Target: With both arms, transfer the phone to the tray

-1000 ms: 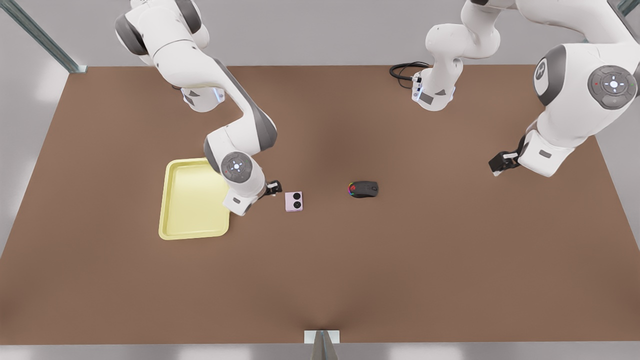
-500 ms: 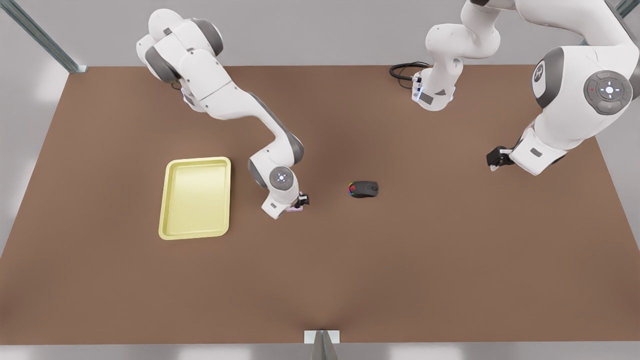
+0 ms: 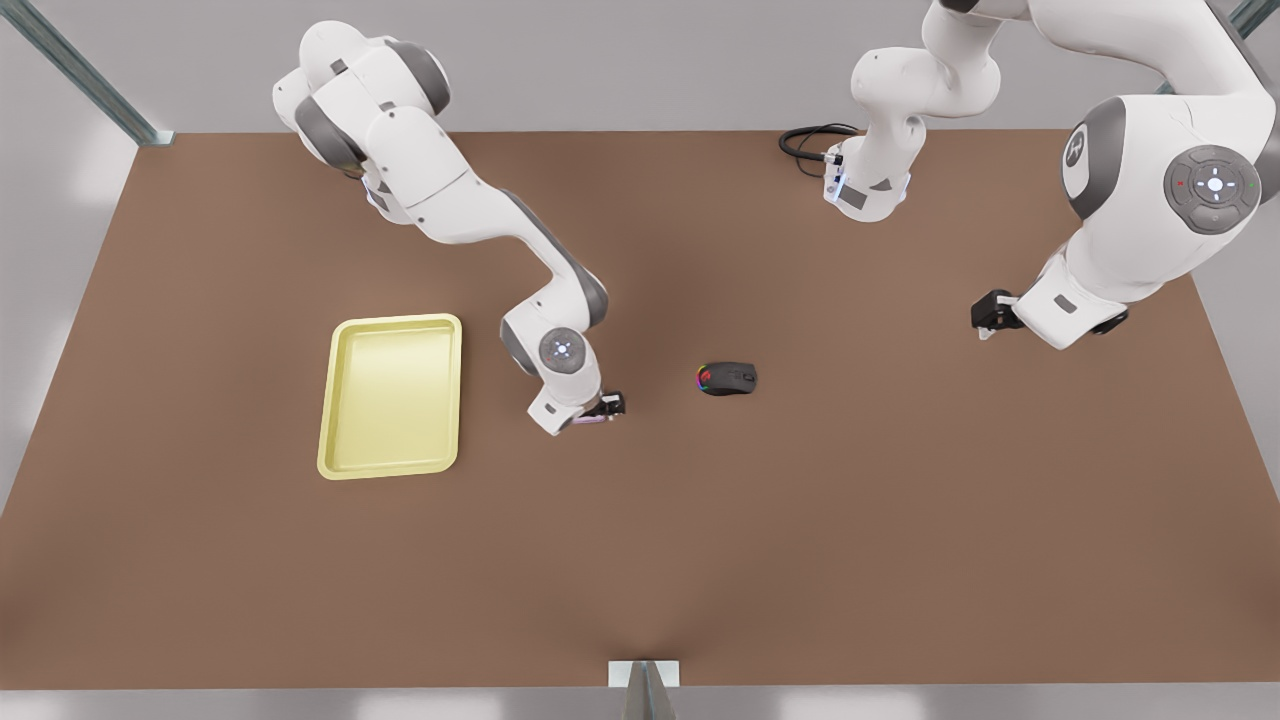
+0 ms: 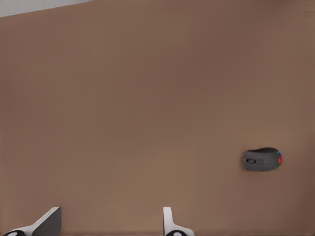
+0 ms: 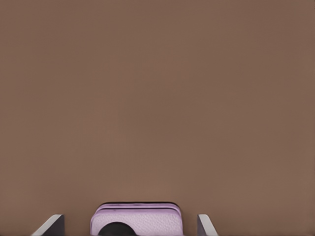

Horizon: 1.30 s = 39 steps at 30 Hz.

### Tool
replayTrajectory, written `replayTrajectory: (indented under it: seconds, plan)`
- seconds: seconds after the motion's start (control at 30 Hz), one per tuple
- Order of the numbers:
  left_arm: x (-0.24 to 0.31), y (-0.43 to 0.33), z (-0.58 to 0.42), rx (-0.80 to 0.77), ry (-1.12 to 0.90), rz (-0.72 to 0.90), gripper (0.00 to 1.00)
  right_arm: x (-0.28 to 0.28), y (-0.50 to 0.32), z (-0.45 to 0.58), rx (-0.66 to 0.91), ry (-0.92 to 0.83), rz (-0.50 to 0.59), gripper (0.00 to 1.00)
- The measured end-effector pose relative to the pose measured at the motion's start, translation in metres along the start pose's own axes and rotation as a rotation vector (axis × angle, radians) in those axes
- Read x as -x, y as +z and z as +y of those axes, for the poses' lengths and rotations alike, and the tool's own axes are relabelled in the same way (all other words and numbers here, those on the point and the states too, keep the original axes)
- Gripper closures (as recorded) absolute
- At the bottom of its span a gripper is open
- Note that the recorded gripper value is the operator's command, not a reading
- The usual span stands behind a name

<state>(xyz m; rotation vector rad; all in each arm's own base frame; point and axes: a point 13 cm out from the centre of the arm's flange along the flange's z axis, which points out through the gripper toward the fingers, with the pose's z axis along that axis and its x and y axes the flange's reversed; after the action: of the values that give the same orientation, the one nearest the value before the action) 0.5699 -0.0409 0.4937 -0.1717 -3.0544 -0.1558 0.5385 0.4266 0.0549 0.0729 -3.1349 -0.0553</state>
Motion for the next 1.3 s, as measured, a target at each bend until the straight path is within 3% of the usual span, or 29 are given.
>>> replayTrajectory:
  seconds: [0.6,0.8,1.17,1.3]
  plan:
    - [-0.004,0.002,-0.004,0.002,0.039,0.016,0.0,-0.031,0.023,0.004,0.006,-0.033,0.026,0.0]
    - [-0.003,0.003,-0.003,0.005,0.043,0.017,0.0,-0.028,0.022,0.0,0.011,-0.026,0.022,0.21]
    - [-0.003,0.002,-0.002,0.009,0.047,0.017,0.0,-0.021,0.008,0.001,0.021,-0.03,0.005,0.21]
    - [-0.004,0.001,-0.003,0.009,0.049,0.016,0.0,0.004,-0.019,-0.059,0.011,0.034,0.002,0.2]
